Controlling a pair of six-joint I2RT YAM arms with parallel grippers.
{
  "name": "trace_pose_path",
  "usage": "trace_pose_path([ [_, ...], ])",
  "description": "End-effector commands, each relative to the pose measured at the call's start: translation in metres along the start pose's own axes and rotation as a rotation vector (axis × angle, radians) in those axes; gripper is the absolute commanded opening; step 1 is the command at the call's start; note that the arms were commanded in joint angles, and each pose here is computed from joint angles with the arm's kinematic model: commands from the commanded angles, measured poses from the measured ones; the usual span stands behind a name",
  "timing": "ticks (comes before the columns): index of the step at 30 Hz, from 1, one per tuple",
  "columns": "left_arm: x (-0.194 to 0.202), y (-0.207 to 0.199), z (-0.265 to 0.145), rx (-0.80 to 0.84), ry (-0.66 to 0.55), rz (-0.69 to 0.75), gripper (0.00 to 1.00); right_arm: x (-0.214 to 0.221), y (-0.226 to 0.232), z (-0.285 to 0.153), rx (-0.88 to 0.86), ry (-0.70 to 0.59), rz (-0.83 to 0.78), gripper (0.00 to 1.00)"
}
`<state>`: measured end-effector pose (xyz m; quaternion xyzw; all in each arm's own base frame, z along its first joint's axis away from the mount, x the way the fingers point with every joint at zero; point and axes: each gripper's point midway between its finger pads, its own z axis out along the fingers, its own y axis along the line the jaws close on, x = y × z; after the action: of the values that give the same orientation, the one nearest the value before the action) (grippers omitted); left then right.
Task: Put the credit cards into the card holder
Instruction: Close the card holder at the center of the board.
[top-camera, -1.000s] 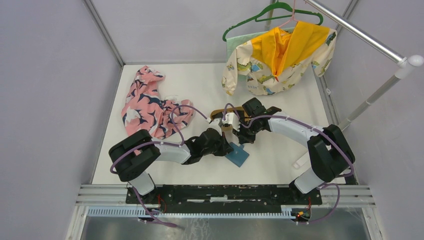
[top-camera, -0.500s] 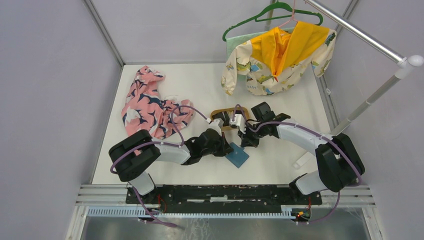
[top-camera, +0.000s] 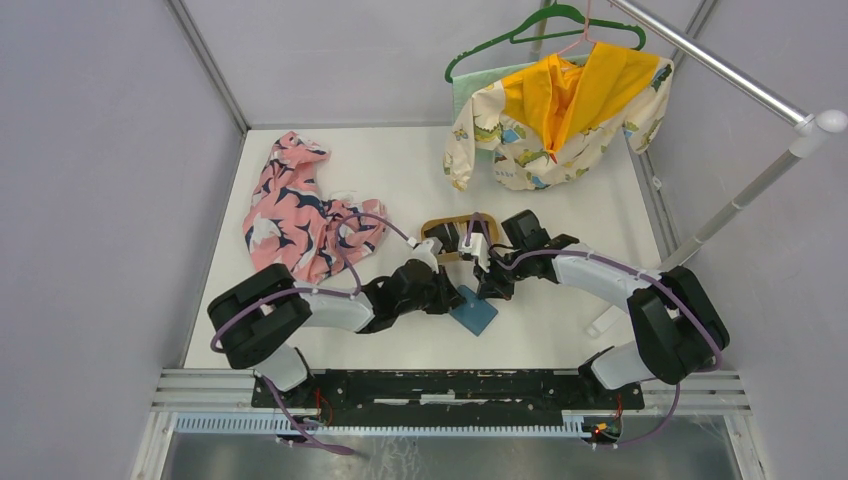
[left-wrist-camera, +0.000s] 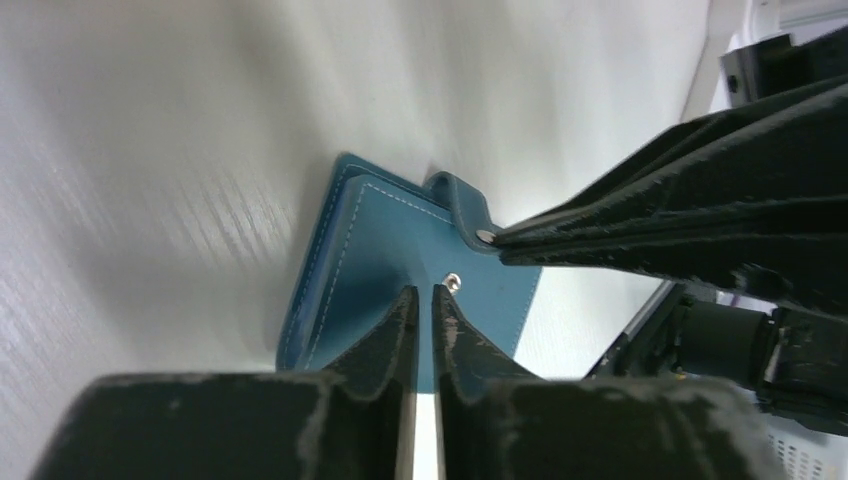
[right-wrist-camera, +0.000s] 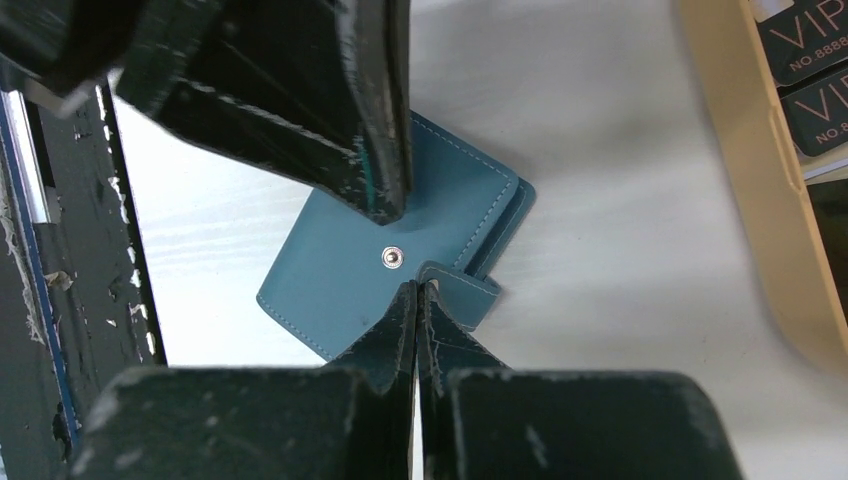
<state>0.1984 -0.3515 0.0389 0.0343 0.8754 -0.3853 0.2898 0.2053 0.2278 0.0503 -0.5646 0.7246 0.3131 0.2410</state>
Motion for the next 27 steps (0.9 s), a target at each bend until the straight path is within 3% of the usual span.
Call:
trace_pose_path([
  [1,-0.021,-0.032,-0.019,0.119,-0.062,-0.031,0.23,-0.014,-0.002,-0.001,0.019,-0.053,-0.035,0.0],
  [3,-0.021,-0.037,-0.028,0.14,-0.06,-0.029,0.3,-0.015,-0.002,-0.002,0.021,-0.056,-0.039,0.0],
  [7,-0.012,-0.035,-0.037,0.142,-0.043,-0.021,0.32,-0.017,-0.002,-0.002,0.018,-0.061,-0.045,0.0],
  [18,-0.006,-0.026,-0.012,0.056,-0.021,0.057,0.02,-0.019,0.0,-0.003,0.011,-0.068,-0.061,0.0],
  [27,0.004,-0.006,0.008,-0.039,0.024,0.056,0.02,-0.019,0.008,0.001,-0.021,-0.069,-0.076,0.0],
])
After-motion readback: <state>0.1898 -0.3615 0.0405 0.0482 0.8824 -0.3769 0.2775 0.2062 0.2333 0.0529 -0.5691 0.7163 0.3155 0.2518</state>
